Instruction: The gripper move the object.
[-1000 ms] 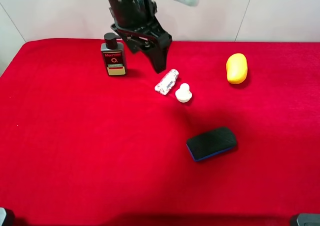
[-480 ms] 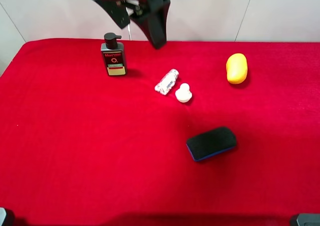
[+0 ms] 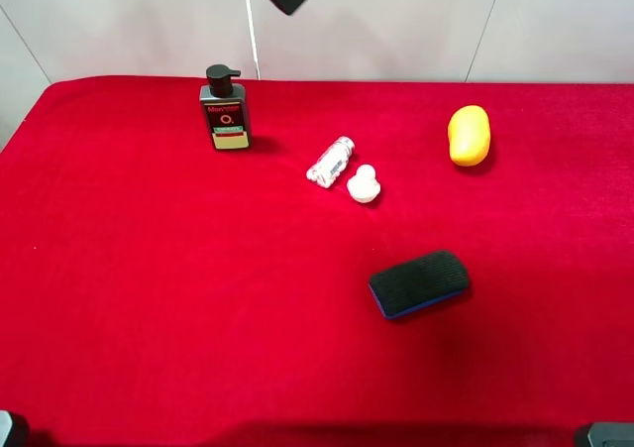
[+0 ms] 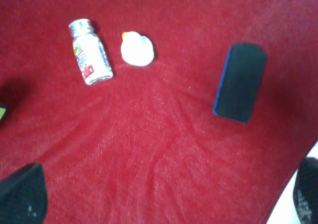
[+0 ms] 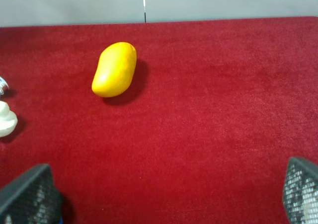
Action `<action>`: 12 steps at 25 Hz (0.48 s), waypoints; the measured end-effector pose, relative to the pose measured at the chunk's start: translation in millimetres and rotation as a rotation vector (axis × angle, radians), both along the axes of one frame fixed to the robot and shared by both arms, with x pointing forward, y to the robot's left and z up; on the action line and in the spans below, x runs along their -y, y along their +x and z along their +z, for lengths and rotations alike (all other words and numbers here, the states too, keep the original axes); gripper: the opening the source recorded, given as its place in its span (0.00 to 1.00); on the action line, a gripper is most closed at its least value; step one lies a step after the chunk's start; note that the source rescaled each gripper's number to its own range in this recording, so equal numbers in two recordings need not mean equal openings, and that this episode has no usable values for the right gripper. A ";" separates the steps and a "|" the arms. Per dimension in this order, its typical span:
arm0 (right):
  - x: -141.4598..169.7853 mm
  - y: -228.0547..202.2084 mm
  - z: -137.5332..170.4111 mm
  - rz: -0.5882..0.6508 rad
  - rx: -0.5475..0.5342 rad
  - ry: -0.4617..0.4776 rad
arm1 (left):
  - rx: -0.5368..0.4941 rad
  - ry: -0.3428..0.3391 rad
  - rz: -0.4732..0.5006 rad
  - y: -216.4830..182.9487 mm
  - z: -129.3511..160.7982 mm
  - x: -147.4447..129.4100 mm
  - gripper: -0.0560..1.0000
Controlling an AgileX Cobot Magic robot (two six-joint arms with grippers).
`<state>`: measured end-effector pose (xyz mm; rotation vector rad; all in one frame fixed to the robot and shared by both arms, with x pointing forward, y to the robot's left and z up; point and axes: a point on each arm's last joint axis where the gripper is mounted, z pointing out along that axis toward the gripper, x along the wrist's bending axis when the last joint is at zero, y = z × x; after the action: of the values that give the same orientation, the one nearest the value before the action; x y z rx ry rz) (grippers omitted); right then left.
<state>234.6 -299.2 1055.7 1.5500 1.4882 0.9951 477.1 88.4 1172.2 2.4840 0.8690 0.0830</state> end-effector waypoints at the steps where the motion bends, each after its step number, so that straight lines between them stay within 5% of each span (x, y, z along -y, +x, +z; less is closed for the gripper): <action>1: 0.0 0.0 0.0 0.000 0.000 0.000 | 0.003 -0.003 0.001 -4.3 2.0 -3.4 1.00; 12: -0.6 0.0 0.0 0.005 0.000 0.007 | -0.029 -0.006 0.044 -70.8 -5.1 -56.1 1.00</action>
<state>234.6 -298.6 1055.7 1.5520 1.4904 1.0037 406.3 144.5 1167.0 2.4665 0.9351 0.0601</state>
